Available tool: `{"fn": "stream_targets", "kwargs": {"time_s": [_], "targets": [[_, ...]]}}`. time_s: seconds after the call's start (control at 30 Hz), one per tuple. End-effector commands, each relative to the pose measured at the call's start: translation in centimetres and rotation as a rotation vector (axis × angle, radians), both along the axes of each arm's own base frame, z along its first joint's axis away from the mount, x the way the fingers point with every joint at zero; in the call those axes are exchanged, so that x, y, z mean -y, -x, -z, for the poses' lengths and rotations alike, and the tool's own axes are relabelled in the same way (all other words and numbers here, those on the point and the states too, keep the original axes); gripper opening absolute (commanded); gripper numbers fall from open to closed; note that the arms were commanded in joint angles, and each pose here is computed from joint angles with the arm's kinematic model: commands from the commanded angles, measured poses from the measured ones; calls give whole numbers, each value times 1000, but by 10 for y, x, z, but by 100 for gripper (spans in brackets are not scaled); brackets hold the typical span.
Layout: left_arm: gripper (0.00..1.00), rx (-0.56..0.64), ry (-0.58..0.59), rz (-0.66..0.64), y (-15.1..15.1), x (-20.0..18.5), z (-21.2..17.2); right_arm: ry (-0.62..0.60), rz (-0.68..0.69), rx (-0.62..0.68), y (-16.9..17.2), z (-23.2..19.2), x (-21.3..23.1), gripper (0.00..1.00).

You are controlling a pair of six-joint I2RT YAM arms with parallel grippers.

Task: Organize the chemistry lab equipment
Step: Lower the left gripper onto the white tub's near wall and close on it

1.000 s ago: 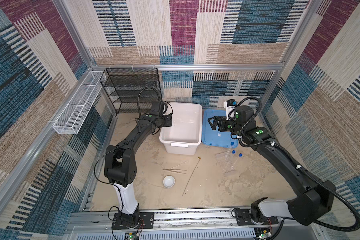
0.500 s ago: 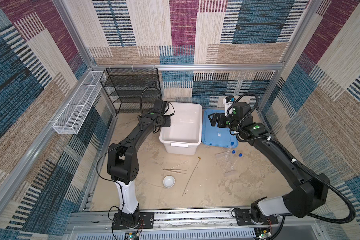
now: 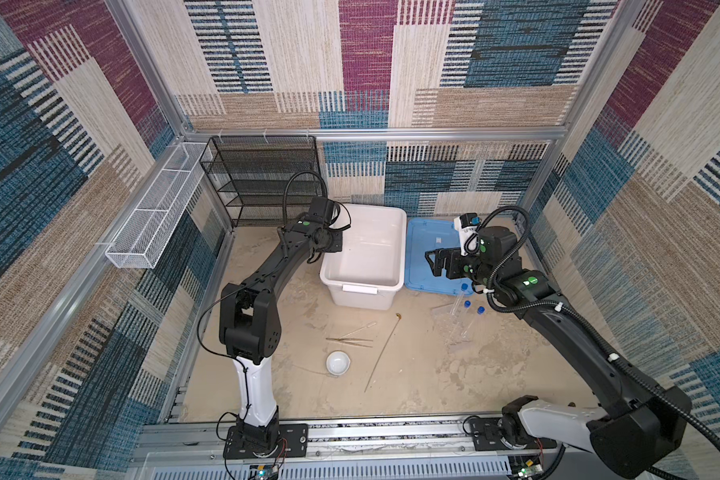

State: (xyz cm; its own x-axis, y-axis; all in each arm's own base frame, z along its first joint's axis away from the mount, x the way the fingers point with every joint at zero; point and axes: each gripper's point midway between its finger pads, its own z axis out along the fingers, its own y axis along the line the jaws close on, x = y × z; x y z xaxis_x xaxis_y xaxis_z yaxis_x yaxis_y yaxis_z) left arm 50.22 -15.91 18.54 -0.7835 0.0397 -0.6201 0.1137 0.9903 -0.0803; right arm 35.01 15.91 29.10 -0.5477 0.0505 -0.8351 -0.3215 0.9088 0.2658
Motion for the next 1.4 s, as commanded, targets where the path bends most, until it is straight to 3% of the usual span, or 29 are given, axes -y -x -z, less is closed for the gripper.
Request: {"fn": "stream_targets", "kwargs": {"time_s": [0.0, 0.07, 0.2, 0.4, 0.9, 1.2, 1.37], "targets": [[16, -9, -13, -67, 9, -7, -6, -23, -56, 31, 9, -6, -7, 99], [6, -14, -41, -74, 11, -12, -4, -33, -67, 51, 10, -9, -8, 99], [4, -25, -92, -121, 21, -28, -5, -55, -86, 54, 11, -10, -12, 99], [0, 18, -51, -205, 35, -40, -21, -64, -90, 50, 11, -7, -14, 99], [0, 112, 102, -512, 53, -85, -34, -69, -108, 54, 3, -3, -20, 99], [0, 171, 192, -687, 88, -109, -15, -84, -130, 20, -2, 12, -28, 99], [9, 185, 279, -730, 95, -109, 8, -89, -140, 9, -4, 18, -31, 99]]}}
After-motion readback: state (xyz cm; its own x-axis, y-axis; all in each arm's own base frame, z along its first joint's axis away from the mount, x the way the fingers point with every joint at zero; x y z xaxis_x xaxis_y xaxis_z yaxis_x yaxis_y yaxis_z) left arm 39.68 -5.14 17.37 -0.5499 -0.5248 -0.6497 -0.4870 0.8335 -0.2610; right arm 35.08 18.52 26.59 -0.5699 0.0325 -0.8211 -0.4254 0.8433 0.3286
